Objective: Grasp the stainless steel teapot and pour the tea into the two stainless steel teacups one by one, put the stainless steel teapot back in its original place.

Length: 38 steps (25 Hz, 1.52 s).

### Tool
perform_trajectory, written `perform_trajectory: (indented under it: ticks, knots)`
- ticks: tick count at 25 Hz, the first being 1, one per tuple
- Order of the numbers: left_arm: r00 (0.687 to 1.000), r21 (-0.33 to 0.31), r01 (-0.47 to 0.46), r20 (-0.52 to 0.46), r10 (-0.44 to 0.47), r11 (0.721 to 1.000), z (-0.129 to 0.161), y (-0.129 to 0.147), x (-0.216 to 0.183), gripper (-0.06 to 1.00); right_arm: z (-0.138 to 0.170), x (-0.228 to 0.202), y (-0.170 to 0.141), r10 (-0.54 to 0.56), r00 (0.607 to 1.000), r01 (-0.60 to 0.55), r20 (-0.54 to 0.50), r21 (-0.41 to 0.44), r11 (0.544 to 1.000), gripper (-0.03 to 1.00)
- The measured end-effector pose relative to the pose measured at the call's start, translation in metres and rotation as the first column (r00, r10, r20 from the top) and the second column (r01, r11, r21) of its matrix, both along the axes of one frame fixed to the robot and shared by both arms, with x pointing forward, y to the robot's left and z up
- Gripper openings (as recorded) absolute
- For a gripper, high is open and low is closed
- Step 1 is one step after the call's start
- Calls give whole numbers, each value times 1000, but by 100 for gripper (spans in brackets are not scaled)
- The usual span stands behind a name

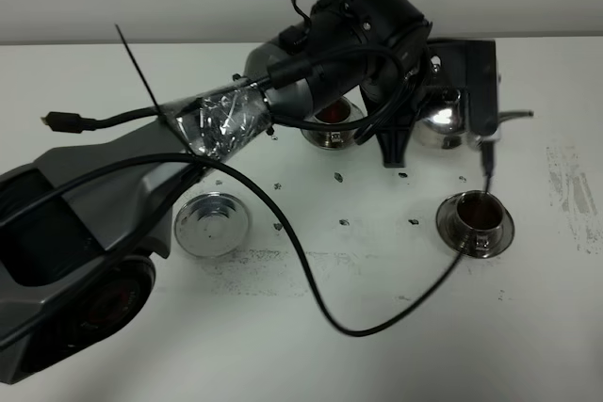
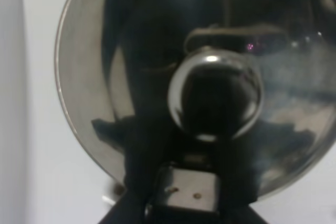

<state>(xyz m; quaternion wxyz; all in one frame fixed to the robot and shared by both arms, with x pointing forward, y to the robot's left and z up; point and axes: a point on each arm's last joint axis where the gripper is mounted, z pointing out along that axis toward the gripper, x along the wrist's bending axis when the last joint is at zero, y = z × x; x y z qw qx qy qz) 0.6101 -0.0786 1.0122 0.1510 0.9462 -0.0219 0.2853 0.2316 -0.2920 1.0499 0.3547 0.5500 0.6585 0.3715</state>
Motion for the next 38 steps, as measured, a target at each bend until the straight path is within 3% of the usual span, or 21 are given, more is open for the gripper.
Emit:
perform_trajectory:
  ticks: [3, 6, 8, 18, 38]
  knots:
    - [968, -80, -220, -139, 208, 972, 4, 5, -6, 18, 0, 0, 0, 0, 1000, 0, 0, 0, 1000, 56]
    - [914, -57, -358, -226, 337, 932, 0, 11, -10, 18, 0, 0, 0, 0, 1000, 0, 0, 0, 1000, 56]
    - [894, -48, -394, -251, 371, 918, -2, 12, -12, 18, 0, 0, 0, 0, 1000, 0, 0, 0, 1000, 56]
    - [844, -8, -459, -318, 433, 888, -32, 17, -14, 18, 0, 0, 0, 0, 1000, 0, 0, 0, 1000, 56]
    - [814, -18, -477, -388, 433, 879, -61, 18, -13, 18, 0, 0, 0, 0, 1000, 0, 0, 0, 1000, 56]
